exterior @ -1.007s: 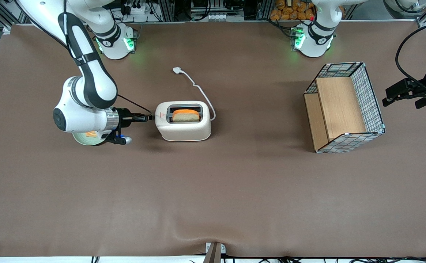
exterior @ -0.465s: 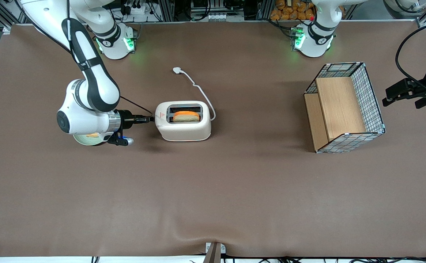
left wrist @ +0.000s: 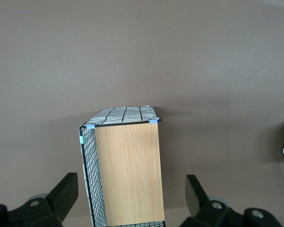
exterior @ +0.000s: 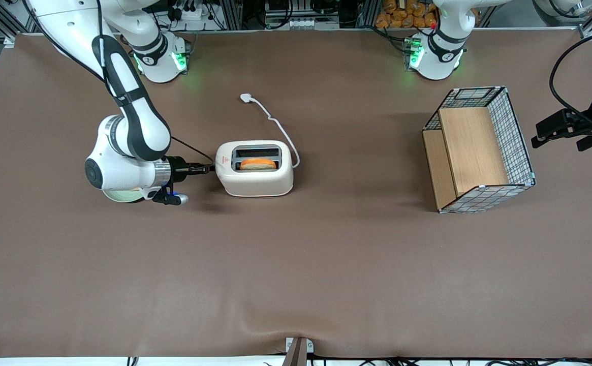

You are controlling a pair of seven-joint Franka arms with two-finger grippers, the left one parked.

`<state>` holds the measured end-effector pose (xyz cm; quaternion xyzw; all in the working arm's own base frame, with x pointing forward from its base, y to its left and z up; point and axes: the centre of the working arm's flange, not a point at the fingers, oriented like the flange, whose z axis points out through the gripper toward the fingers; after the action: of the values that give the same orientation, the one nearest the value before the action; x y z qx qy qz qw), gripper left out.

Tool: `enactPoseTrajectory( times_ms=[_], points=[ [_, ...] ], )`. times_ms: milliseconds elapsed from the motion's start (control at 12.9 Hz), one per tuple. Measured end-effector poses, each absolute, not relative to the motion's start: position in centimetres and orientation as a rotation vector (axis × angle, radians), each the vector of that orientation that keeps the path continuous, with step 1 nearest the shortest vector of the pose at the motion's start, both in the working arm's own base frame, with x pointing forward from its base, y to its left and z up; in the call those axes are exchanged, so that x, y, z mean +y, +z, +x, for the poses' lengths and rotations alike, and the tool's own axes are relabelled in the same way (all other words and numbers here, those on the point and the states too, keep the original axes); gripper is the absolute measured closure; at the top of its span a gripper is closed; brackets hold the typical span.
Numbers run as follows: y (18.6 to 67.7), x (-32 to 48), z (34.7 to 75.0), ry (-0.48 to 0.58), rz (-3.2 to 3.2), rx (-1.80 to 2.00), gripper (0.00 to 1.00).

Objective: Press toaster button with right arm
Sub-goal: 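Push the toaster lever down with the right gripper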

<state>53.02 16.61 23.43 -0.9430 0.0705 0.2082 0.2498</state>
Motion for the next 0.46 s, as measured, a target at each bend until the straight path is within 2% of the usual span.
enactPoseTrajectory(
  times_ms=[465],
  points=[
    [22.75, 16.54, 53.03, 0.564, -2.565, 0.189, 0.99]
  ],
)
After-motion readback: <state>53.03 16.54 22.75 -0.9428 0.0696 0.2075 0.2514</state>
